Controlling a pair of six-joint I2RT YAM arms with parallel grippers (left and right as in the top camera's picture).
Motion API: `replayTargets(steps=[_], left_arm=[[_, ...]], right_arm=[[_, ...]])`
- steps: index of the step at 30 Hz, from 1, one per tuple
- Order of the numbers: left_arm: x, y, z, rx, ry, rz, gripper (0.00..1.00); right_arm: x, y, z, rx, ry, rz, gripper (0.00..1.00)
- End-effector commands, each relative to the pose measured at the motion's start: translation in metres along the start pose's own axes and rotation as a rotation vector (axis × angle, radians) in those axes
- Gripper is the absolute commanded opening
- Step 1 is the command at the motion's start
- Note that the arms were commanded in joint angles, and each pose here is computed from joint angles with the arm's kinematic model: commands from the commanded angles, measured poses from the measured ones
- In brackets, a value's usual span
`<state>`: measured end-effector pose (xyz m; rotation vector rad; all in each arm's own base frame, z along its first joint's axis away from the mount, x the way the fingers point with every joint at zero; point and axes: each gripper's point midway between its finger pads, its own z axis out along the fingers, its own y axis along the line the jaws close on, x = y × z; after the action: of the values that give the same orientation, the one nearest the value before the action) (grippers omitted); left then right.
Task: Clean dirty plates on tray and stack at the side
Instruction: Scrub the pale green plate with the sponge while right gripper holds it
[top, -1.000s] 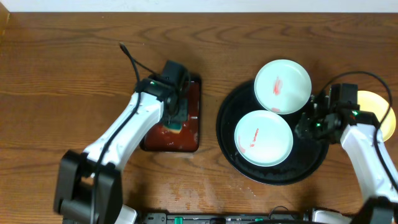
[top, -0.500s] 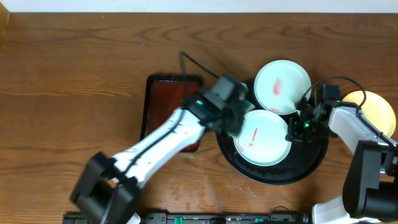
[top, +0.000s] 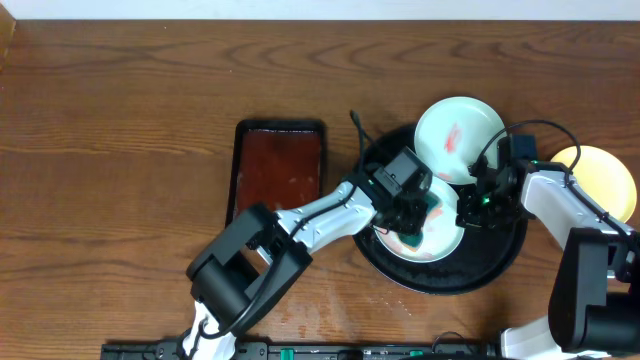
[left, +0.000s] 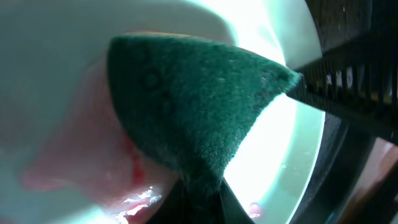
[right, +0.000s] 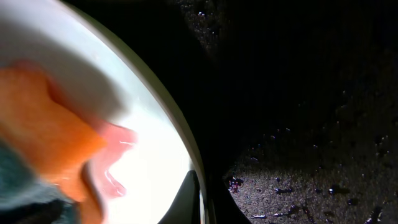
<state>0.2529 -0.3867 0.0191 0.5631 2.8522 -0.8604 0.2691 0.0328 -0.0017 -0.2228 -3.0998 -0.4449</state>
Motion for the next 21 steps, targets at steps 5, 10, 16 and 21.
replayTargets(steps=[5, 10, 16, 21], left_arm=[[-0.018, 0.13, -0.031, -0.484, -0.054, -0.123, 0.07], [-0.023, 0.136, -0.052, -0.579, -0.005, -0.018, 0.08], [-0.008, 0.088, -0.014, -0.359, 0.06, 0.021, 0.08], [0.012, 0.031, 0.024, -0.103, 0.133, 0.092, 0.07]], right_arm=[[0.011, 0.013, 0.017, 0.006, 0.052, -0.042, 0.01], [0.009, 0.013, 0.017, 0.012, 0.043, -0.044, 0.01], [0.009, 0.011, 0.017, 0.023, 0.04, -0.041, 0.01], [0.009, 0.011, 0.017, 0.023, 0.04, -0.038, 0.01]])
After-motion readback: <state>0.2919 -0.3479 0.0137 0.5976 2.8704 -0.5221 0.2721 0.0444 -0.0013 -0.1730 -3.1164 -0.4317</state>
